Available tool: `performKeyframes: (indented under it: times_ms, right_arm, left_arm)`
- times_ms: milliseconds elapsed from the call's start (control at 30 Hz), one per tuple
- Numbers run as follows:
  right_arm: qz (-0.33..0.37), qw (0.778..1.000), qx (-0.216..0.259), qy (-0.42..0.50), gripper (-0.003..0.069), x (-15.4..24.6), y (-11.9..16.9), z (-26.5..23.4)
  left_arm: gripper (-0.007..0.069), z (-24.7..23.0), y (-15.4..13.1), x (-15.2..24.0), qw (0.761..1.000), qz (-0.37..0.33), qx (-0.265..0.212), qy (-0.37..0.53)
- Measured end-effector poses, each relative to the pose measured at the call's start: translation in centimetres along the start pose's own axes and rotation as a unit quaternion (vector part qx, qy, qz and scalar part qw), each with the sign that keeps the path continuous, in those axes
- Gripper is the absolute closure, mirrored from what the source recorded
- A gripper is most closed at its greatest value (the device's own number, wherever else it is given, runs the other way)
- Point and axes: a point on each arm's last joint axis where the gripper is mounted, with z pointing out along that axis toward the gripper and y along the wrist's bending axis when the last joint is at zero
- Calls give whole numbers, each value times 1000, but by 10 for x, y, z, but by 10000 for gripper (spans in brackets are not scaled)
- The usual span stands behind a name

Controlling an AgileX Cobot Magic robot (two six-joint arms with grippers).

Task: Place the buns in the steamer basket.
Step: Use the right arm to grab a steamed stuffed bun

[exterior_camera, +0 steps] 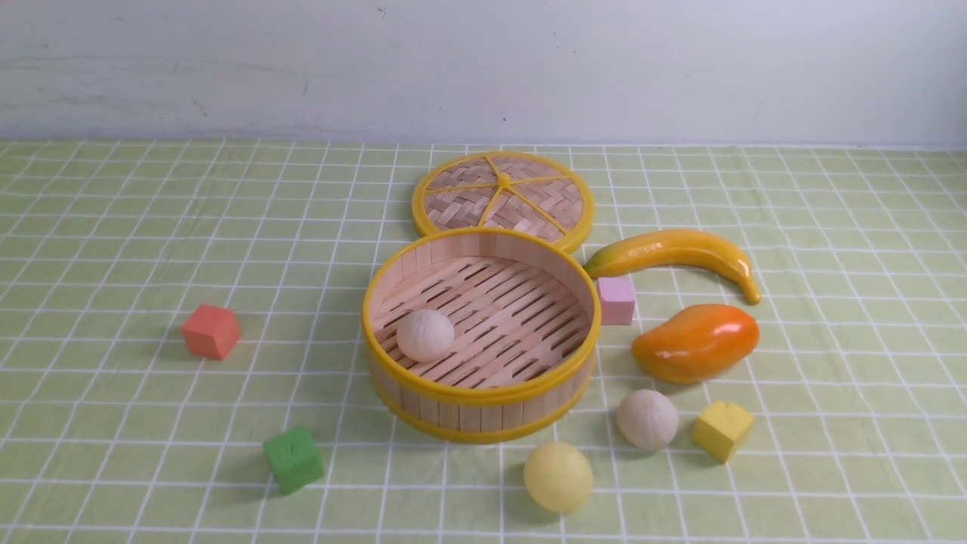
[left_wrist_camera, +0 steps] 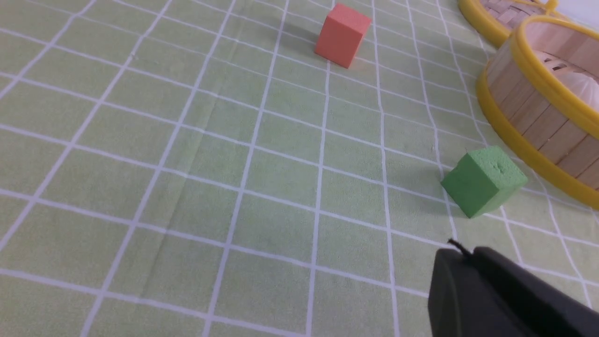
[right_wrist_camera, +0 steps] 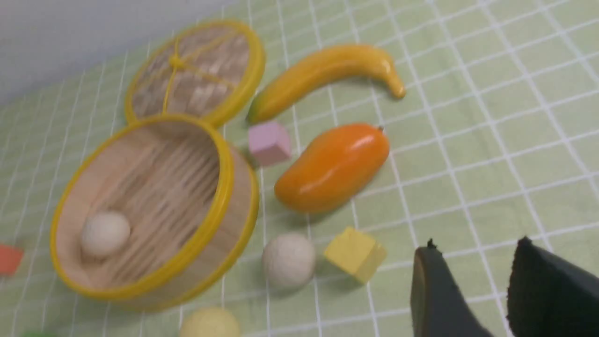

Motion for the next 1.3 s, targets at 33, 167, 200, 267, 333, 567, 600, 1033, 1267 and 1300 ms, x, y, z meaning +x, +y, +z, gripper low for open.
performKeyframes:
  times_ms: [33, 167, 200, 267, 333, 567, 600, 1033, 1267, 1300]
  right_arm:
    - [-24, 999, -12, 23, 420, -1, 4, 3]
    - [-101, 991, -78, 45, 420, -8, 18, 11]
    - [-109, 989, -97, 38, 420, -10, 22, 11]
    - [-109, 985, -132, 21, 420, -13, 29, 9]
    - [-107, 982, -154, 12, 420, -15, 33, 8]
    - [-173, 935, -289, 108, 420, 0, 48, 28]
    - [-176, 928, -301, 129, 420, 2, 49, 32]
    - [-329, 876, -195, 295, 420, 3, 118, 76]
    - [-395, 844, -154, 329, 420, 39, 152, 110]
    - [-392, 843, -151, 336, 420, 45, 155, 117]
  left_arm:
    - [604, 0, 0, 0, 1000, 0, 0, 0]
    - [601, 0, 0, 0, 1000, 0, 0, 0]
    - [599, 0, 0, 0, 1000, 0, 0, 0]
    - [596, 0, 0, 0, 1000, 0, 0, 0]
    - [596, 0, 0, 0, 1000, 0, 0, 0]
    - [589, 0, 0, 0, 1000, 0, 0, 0]
    - [587, 0, 0, 0, 1000, 0, 0, 0]
    - [575, 0, 0, 0, 1000, 0, 0, 0]
    - [572, 0, 0, 0, 1000, 0, 0, 0]
    - [571, 0, 0, 0, 1000, 0, 0, 0]
